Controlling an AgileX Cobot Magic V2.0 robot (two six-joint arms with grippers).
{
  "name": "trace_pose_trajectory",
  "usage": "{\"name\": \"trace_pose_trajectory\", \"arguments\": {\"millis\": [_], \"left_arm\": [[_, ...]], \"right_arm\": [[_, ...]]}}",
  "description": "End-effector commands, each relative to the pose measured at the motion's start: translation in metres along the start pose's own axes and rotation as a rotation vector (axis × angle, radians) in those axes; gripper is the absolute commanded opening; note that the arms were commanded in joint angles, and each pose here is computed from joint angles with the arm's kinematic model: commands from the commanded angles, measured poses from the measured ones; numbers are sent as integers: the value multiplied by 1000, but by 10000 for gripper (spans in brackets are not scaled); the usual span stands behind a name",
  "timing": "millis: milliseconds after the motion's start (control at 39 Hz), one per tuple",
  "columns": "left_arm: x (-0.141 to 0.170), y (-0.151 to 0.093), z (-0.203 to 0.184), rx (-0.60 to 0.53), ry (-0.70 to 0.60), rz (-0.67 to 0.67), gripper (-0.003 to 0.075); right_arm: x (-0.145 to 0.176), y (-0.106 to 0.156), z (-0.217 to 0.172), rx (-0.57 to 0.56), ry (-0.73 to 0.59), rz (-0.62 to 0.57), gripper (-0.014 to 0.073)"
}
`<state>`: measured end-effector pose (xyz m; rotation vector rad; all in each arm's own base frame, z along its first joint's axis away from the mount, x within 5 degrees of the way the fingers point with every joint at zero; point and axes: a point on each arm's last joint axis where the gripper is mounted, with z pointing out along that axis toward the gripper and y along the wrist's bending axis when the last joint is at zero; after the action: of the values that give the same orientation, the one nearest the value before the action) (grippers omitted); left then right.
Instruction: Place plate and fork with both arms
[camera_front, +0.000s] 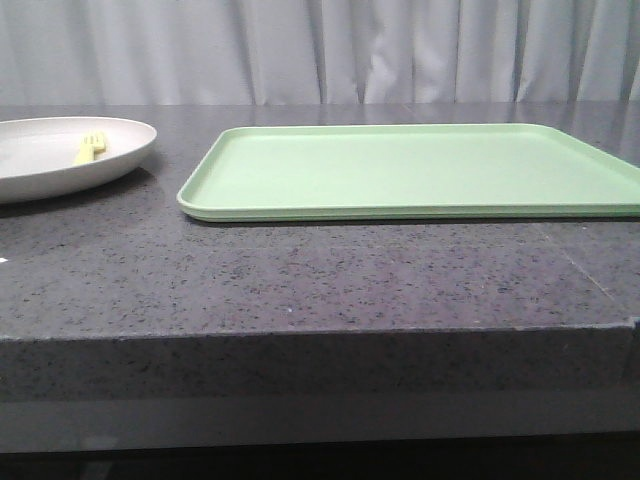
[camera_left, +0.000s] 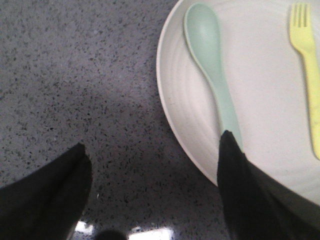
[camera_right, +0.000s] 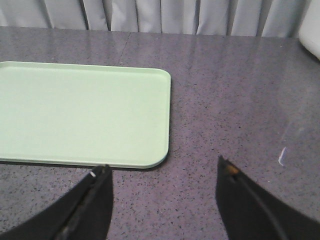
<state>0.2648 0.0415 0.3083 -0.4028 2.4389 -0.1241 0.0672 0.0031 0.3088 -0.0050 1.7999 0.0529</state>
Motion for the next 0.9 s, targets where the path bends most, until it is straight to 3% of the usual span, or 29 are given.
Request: {"name": "trace_pose_trajectory", "arguments": {"millis": [0, 359, 692, 871], "left_arm": [[-16, 1, 3, 37, -48, -83, 514], [-34, 0, 45, 66, 22, -142, 362], [-42, -2, 72, 96, 54, -207, 341], [-43, -1, 77, 97, 59, -214, 262]], "right_arm": [[-16, 0, -1, 1, -92, -1, 477], [-16, 0, -1, 1, -92, -1, 477], [-16, 0, -1, 1, -92, -1, 477], [-16, 0, -1, 1, -92, -1, 477]]}}
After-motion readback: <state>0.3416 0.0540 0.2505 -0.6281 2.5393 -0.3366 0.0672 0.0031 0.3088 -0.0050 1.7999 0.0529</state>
